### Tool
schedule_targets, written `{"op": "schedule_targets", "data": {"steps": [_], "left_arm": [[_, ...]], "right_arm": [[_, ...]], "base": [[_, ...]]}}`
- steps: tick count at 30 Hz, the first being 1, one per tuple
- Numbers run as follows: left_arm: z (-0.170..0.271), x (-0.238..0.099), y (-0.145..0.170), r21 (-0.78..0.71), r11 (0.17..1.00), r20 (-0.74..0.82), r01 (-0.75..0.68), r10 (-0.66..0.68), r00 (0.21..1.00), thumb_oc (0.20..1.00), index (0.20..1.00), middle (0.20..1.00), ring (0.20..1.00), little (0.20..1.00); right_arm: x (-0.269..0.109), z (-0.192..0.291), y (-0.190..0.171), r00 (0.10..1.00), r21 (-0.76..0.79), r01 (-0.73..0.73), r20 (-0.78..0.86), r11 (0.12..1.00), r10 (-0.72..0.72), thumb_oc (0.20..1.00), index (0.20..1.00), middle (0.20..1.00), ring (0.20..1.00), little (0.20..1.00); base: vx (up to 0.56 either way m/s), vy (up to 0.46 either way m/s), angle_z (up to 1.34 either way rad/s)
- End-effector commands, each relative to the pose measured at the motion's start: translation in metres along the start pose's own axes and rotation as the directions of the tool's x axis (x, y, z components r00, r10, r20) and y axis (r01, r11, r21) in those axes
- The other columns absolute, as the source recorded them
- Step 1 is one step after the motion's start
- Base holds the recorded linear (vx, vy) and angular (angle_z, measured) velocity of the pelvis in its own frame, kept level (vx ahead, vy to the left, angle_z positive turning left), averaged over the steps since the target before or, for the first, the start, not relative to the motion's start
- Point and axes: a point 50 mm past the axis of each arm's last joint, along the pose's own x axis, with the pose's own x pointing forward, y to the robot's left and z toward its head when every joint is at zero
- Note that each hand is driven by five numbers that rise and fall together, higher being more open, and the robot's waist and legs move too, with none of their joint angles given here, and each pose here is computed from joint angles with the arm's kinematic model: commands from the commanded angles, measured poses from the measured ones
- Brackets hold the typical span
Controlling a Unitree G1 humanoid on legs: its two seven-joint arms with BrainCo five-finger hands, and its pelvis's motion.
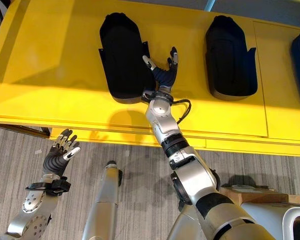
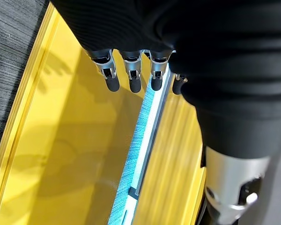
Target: Move parts from the plastic box to the shelf.
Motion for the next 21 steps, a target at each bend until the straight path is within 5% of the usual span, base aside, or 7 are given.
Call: {"op": "schedule_targets", "data": {"steps": [1, 21], "left_arm": [[0.018, 0.003, -0.005, -0.003, 0.999, 0.089, 0.032, -0.032, 0.996, 1.000, 1.000, 1.000, 1.000, 1.000], [0.018, 0.005, -0.001, -0.001, 1.000, 0.095, 0.003, -0.003, 0.995, 1.000, 1.000, 1.000, 1.000, 1.000]], "right_arm": [[-0.008, -0.014, 0.009, 0.997, 0.068, -0.001, -0.077, 0.998, 0.007, 1.000, 1.000, 1.000, 1.000, 1.000], [-0.037, -0.027, 0.044, 0.972, 0.161, -0.164, -0.143, 0.973, 0.187, 1.000, 1.000, 1.000, 1.000, 1.000]], "base": [[0.00, 0.000, 0.00], [0.00, -0.002, -0.01]]}}
